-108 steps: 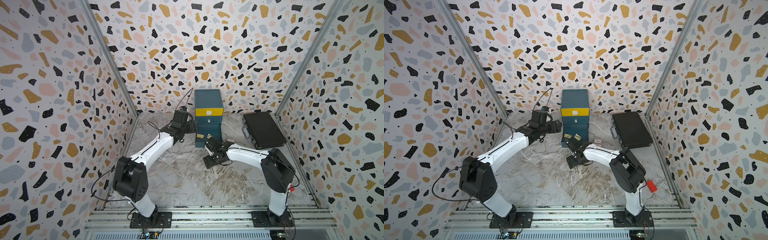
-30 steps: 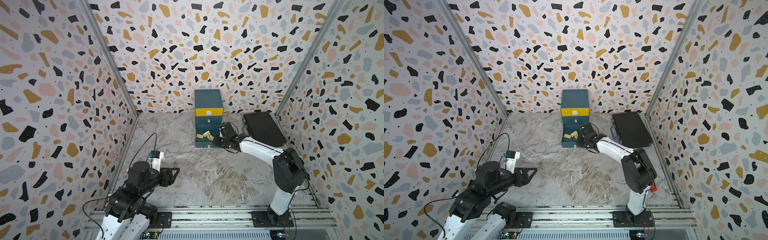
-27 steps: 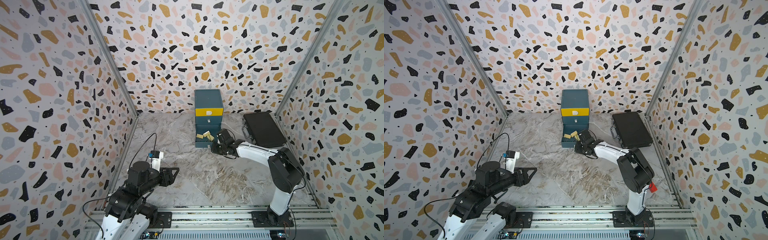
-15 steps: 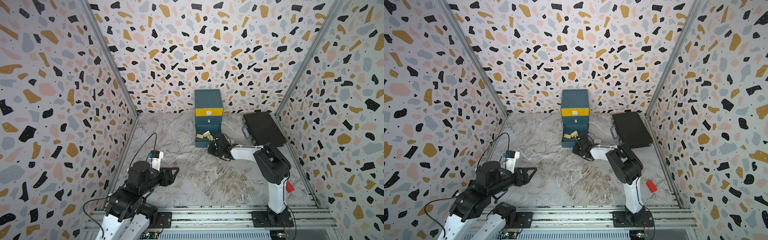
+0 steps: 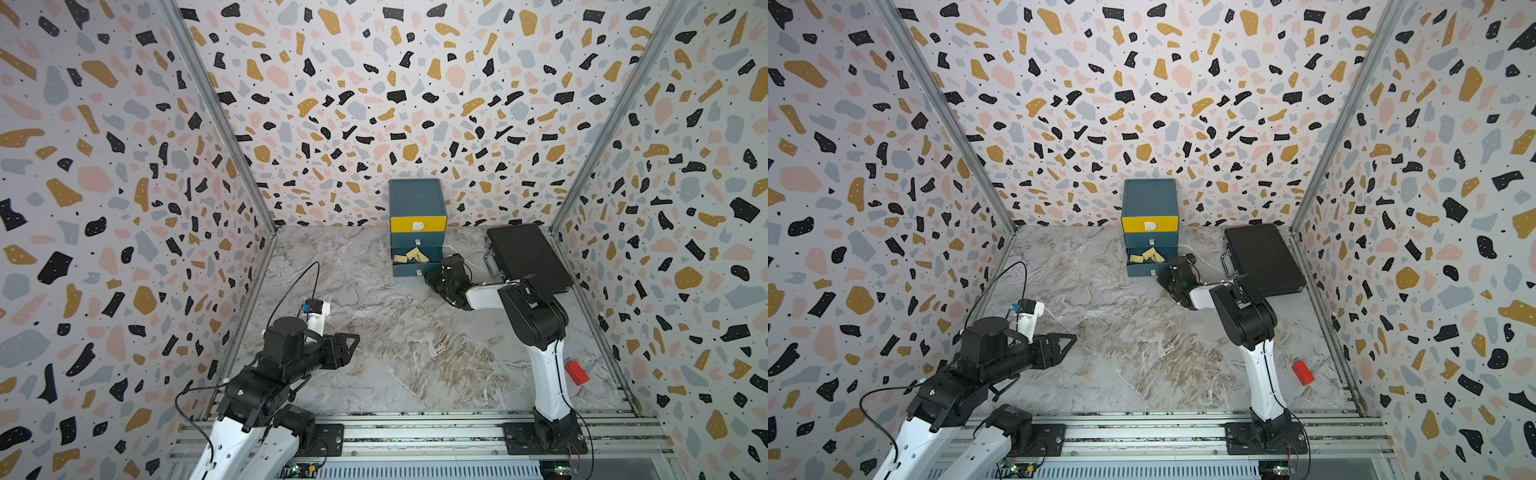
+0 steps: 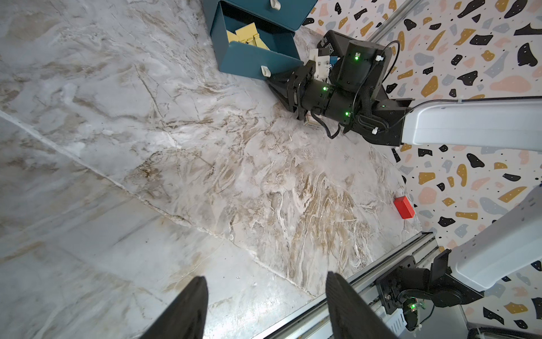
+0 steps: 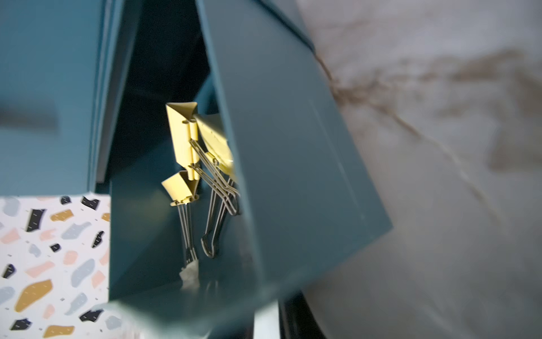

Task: Put the binder clips in the drawer according to color
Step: Close the drawer in the storage box.

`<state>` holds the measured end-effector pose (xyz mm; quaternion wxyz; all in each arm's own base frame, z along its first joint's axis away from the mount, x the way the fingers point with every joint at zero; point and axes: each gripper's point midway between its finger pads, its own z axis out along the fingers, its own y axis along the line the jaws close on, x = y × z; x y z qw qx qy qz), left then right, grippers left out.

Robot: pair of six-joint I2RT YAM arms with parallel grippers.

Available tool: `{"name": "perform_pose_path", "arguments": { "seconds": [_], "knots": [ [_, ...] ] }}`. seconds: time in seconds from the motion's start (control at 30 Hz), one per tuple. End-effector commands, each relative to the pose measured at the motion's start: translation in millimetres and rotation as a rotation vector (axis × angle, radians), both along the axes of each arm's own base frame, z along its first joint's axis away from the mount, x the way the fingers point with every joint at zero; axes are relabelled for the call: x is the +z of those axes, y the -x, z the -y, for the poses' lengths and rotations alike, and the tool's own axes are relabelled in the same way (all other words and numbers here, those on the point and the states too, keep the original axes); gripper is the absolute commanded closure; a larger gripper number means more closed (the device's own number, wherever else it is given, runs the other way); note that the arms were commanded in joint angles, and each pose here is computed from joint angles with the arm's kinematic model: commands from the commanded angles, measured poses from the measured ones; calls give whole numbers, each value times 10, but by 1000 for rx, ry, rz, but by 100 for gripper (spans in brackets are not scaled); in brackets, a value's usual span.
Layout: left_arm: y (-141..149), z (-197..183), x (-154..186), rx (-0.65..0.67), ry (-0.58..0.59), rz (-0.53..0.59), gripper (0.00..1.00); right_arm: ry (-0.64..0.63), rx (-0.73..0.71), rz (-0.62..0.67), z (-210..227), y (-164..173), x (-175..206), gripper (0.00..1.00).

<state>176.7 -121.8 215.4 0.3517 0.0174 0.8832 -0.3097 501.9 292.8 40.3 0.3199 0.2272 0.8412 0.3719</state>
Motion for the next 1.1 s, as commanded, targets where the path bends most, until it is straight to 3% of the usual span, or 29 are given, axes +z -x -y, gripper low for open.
{"name": "perform_pose_path", "arguments": {
  "seconds": [0.0, 0.67, 0.93, 1.07],
  "knots": [
    [-46, 10, 20, 6, 5, 20, 33, -72, -17, 49, -78, -206, 249, 78],
    [-157, 29, -81, 33, 19, 5, 34, -222, -176, 17, -59, -715, 219, 57],
    [-226, 48, -84, 46, 32, 5, 33, -247, -168, -2, -62, -705, 229, 51],
    [-295, 27, -36, 76, 34, 18, 30, -218, -177, -6, 87, -491, 296, 51]
  ]
}}
